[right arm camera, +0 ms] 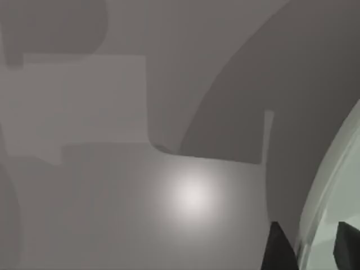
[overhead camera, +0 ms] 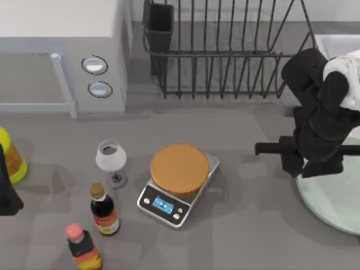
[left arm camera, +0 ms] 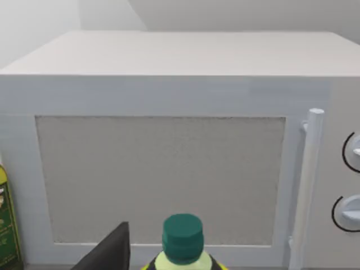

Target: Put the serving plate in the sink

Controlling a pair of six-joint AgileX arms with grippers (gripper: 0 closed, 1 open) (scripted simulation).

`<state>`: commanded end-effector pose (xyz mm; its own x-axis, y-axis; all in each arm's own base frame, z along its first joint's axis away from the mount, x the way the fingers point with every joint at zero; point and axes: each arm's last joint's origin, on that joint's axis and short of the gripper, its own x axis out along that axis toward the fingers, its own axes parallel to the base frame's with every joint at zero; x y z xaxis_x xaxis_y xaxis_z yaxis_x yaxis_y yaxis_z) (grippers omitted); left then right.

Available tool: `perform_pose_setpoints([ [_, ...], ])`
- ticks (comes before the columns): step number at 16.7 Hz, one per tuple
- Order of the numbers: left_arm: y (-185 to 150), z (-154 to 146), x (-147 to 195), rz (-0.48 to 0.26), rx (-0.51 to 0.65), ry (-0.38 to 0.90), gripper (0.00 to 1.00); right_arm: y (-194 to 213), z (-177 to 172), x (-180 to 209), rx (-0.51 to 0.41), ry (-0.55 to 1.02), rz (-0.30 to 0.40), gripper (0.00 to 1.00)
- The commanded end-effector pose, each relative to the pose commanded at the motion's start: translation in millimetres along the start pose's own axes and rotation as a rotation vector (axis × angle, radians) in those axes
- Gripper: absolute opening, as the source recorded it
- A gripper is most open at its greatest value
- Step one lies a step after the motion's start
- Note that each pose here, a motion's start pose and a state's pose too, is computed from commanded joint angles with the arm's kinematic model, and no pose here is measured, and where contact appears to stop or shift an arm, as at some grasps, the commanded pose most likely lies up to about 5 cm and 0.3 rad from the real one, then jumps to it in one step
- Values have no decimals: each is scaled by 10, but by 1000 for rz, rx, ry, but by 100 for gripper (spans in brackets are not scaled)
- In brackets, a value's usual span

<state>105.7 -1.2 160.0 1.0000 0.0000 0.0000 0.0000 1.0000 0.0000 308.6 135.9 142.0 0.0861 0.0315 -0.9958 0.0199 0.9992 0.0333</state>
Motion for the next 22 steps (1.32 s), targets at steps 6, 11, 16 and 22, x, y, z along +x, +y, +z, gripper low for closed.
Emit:
perform_pose_setpoints([
  [6,0,0,0,0,0,0,100,144,296,-1054,0,19,-8,0],
  [11,0,0,0,0,0,0,100,69,178,-2003,0,5,-2,0],
  [16,0,0,0,0,0,0,100,7,73,-2291,0,-12,5,0],
  [22,0,0,0,0,0,0,100,-10,184,-2243,-4,-3,0,0],
])
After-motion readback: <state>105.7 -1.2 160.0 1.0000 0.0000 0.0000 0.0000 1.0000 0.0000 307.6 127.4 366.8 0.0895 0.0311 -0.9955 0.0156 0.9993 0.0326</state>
